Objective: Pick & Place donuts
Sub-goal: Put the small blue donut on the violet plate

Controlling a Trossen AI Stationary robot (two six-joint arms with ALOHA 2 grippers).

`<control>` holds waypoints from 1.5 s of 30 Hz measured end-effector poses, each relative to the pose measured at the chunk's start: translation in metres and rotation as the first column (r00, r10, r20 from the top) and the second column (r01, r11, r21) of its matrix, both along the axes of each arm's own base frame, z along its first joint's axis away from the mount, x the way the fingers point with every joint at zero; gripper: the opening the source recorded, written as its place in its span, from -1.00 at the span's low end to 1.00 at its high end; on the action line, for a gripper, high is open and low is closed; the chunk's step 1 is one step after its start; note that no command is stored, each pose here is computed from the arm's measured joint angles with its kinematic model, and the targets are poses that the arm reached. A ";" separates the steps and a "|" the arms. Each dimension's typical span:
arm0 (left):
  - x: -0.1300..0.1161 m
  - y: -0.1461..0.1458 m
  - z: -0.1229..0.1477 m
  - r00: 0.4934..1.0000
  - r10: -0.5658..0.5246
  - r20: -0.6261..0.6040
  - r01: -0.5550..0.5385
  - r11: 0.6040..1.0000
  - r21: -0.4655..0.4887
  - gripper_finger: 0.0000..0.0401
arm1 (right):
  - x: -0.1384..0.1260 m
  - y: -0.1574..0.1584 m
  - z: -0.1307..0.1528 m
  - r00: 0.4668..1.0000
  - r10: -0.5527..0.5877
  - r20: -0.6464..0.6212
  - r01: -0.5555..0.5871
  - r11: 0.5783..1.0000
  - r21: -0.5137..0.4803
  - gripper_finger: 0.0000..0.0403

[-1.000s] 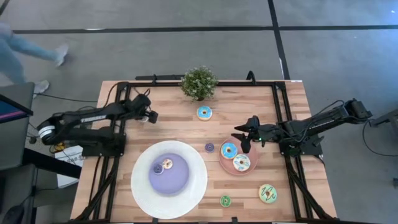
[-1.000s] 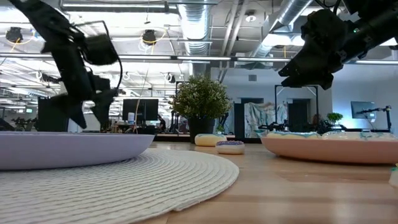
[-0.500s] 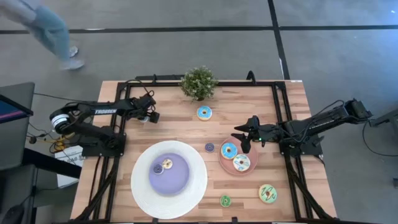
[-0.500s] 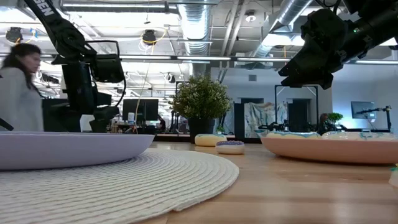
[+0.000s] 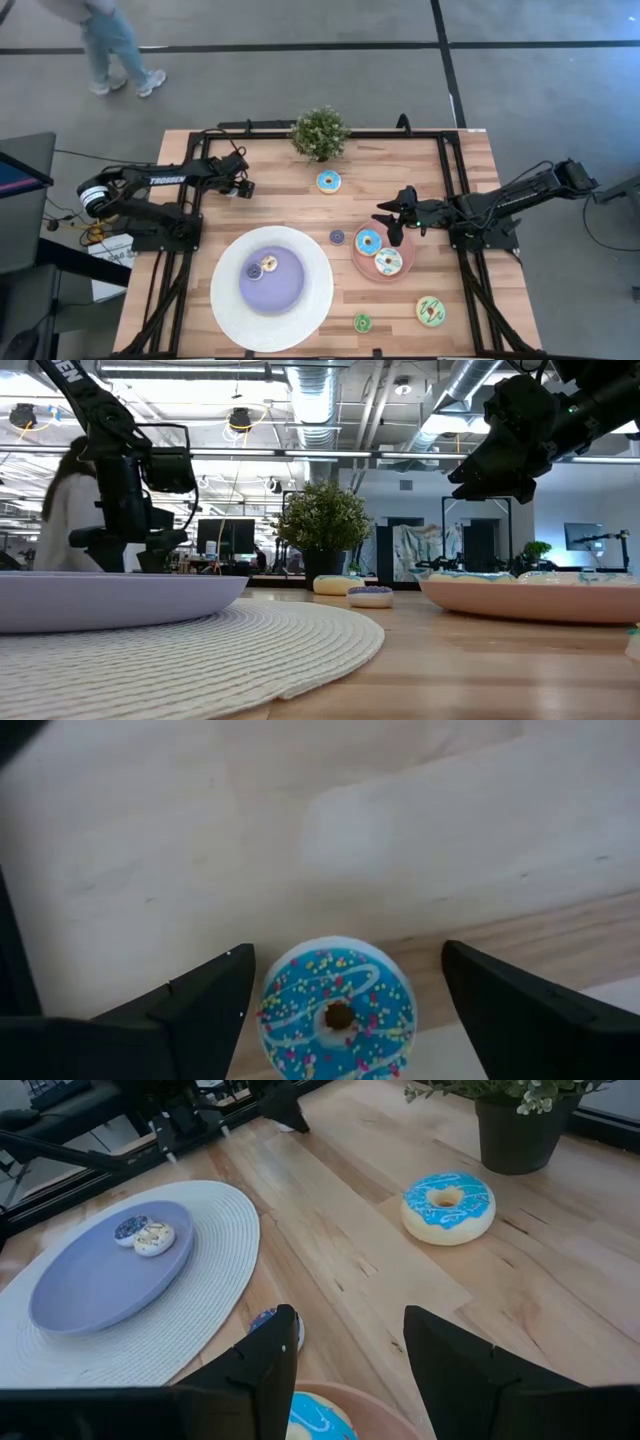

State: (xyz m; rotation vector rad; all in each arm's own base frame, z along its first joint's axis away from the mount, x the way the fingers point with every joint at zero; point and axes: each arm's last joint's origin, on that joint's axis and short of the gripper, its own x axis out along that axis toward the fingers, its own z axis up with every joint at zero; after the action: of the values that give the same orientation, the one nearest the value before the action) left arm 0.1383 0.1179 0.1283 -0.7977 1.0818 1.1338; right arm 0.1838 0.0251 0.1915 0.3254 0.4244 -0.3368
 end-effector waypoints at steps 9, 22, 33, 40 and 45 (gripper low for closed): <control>0.000 -0.007 -0.001 1.000 -0.004 -0.026 0.003 0.999 -0.039 0.57 | 0.000 0.000 0.000 1.000 0.001 0.000 -0.001 1.000 0.000 -0.14; 0.003 -0.014 -0.002 1.000 -0.001 -0.016 0.000 0.998 -0.064 0.25 | 0.000 0.000 0.000 1.000 0.002 0.000 -0.002 1.000 0.001 -0.14; 0.004 -0.014 -0.002 1.000 -0.007 0.000 0.007 0.998 -0.067 0.08 | 0.000 0.000 0.000 1.000 0.002 0.000 -0.002 1.000 0.002 -0.14; 0.006 -0.024 0.010 0.996 -0.075 0.045 0.074 0.997 0.011 0.08 | 0.000 0.000 0.000 1.000 0.002 0.000 -0.002 1.000 0.002 -0.14; 0.013 -0.040 0.030 0.976 -0.135 0.172 0.119 0.988 0.101 0.08 | 0.000 0.000 0.000 1.000 0.003 0.000 -0.003 1.000 0.002 -0.14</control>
State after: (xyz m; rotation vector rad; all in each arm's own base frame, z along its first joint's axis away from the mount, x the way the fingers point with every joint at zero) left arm 0.1509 0.0779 0.1587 -0.7332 0.9126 0.9768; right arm 0.1839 0.0253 0.1915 0.3266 0.4251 -0.3337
